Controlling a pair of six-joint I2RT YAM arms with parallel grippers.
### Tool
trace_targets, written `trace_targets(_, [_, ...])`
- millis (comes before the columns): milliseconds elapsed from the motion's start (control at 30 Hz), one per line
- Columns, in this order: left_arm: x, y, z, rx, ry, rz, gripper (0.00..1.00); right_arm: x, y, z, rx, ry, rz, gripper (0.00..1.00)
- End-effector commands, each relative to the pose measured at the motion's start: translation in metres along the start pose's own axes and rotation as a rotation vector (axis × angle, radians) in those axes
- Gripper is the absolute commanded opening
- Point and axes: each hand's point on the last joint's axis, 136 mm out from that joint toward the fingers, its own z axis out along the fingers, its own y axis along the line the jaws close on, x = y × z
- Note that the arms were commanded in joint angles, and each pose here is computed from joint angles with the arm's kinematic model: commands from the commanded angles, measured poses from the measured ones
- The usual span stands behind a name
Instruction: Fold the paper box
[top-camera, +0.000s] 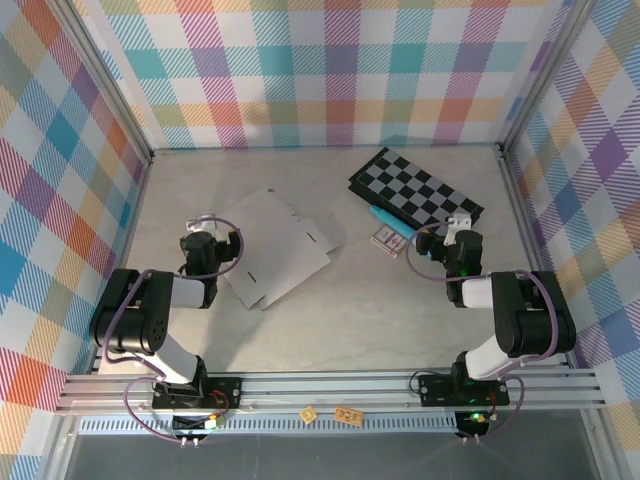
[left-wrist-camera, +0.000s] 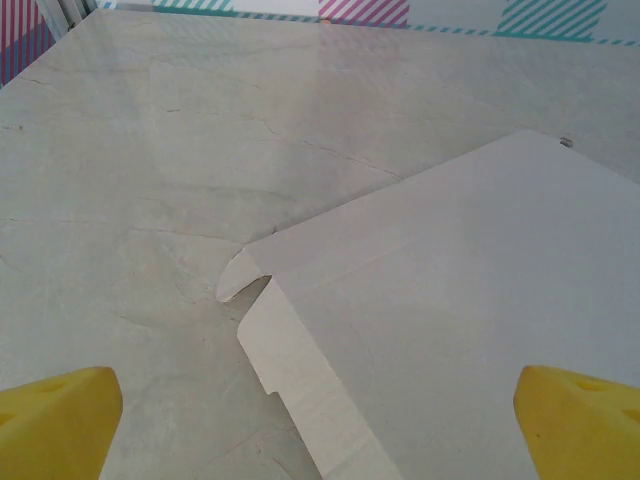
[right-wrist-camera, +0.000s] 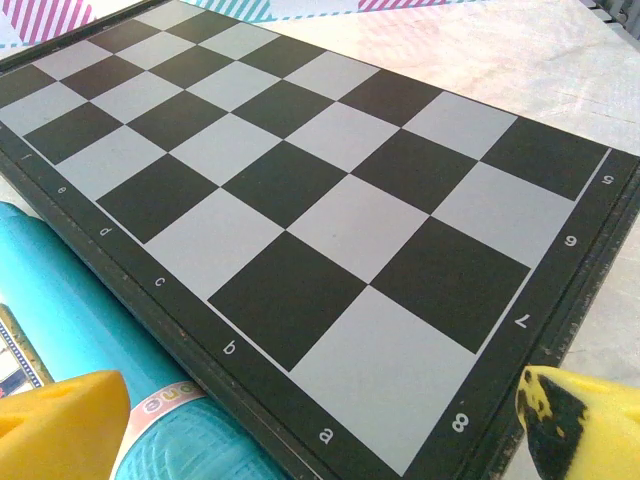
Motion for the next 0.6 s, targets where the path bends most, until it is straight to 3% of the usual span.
trace_targets(0, [-0.0026,0.0003,-0.0022,-0.007,-0.023,-0.013,1.0,-0.0155,-0.0003,0.0007,0.001,-0.047,0.009,0.99])
trace_targets(567, [-0.0063,-0.0016,-0.0031,0.002,-0.023,-0.008,1.0,-0.0196,0.0001,-0.0025,0.0,-0.047,0.011,0.99])
